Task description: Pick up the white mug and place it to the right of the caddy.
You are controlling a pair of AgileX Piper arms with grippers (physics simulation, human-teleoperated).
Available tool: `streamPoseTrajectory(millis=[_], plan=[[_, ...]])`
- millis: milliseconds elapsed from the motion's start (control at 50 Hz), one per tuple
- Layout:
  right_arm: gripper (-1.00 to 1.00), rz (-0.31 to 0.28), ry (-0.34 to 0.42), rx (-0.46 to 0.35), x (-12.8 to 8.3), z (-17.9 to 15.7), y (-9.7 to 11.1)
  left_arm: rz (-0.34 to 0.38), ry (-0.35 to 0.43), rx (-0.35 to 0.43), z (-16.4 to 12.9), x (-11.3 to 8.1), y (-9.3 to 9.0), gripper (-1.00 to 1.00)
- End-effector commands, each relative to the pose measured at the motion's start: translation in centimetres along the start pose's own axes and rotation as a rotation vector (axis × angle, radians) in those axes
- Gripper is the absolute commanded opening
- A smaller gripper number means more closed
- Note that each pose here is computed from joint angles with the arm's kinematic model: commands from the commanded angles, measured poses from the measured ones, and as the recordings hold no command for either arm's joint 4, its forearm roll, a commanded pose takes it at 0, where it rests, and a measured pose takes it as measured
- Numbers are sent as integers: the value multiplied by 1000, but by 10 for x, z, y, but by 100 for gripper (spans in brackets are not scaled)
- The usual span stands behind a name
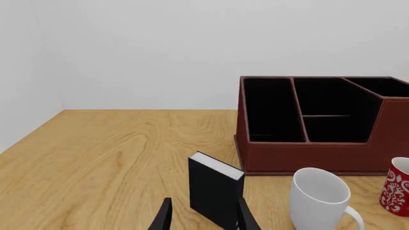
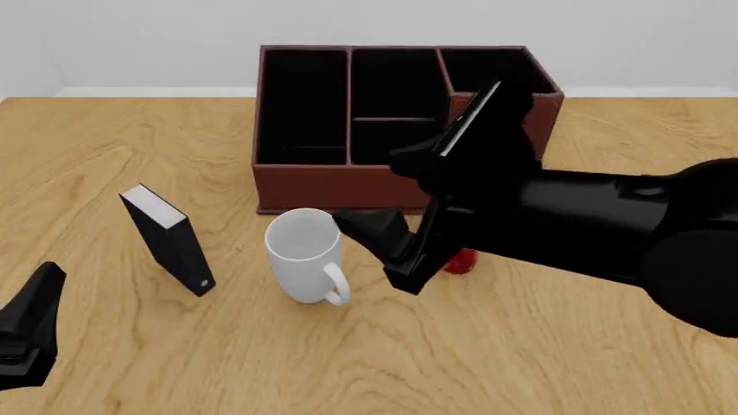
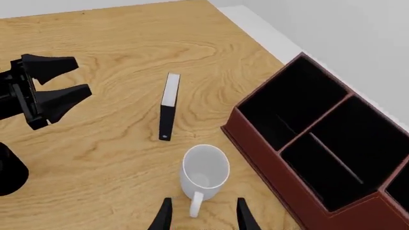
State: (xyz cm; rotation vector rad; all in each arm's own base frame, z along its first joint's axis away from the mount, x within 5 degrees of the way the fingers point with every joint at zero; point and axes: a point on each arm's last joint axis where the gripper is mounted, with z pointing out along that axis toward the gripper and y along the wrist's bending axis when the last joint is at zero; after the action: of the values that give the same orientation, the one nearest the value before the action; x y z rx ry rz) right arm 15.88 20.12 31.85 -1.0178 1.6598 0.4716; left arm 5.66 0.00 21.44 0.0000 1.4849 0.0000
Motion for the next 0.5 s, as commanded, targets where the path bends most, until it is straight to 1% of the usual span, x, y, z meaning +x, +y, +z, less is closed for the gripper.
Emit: streamPoseTrajectory(millis=[20, 200, 360, 500], plan=[[100, 48, 23, -11, 14, 14, 5, 0, 0, 0, 0, 0, 0, 100], [100, 63, 33, -14, 18, 20, 6, 0, 0, 0, 0, 0, 0, 100], [100, 78, 50, -6, 27, 28, 5, 0, 0, 0, 0, 0, 0, 100], [100, 88, 51, -5, 26, 29, 5, 0, 0, 0, 0, 0, 0, 100]])
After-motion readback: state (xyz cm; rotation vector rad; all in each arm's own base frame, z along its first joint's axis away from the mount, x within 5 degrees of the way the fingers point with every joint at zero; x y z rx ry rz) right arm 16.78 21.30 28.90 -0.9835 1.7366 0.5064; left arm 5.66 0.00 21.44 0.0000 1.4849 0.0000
